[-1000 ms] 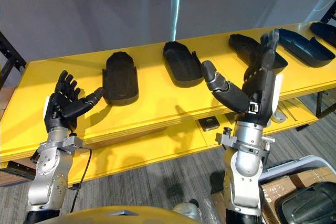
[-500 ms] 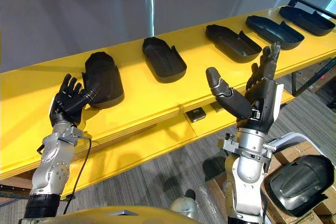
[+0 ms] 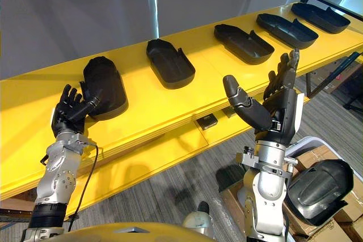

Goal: Walk over and take three plastic housings, then place them on the shelf

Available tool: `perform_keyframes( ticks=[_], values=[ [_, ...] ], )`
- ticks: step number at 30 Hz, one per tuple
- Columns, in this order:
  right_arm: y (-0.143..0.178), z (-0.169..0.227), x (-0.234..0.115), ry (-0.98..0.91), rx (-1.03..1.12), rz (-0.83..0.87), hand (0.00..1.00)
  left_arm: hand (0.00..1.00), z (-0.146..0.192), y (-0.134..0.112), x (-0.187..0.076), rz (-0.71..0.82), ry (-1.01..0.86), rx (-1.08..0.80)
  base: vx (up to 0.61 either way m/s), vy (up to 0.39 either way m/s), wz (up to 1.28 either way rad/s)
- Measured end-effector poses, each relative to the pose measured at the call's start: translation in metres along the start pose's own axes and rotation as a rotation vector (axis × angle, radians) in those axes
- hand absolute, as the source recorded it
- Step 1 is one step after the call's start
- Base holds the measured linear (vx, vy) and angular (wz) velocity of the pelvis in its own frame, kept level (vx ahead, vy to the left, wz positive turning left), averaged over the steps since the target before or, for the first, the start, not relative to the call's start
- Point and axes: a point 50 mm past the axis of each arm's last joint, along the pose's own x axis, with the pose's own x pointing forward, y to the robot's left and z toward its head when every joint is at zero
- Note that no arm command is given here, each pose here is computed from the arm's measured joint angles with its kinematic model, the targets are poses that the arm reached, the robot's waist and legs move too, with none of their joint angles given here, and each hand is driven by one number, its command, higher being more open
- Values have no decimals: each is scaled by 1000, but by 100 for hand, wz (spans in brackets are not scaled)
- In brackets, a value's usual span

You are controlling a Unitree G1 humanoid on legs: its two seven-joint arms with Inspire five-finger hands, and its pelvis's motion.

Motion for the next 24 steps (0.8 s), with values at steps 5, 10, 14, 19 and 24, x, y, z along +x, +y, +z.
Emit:
perform_keyframes(
  ticks=[5,10,14,19,24],
  values=[
    [0,0,0,4,8,4,100,100,7,7,1,78,-62,103,0,0,0],
    [1,0,0,5,12,4,100,100,25,13,0,134,-160,115,0,0,0],
    [1,0,1,1,16,-1,100,100,53,7,-6,137,-330,157,6,0,2],
    [9,-3,3,20,26,17,100,100,102,-9,-31,37,-618,96,2,0,7],
    [15,-14,1,116,-33,27,100,100,130,-27,-63,-161,-851,45,9,-1,4]
  ],
)
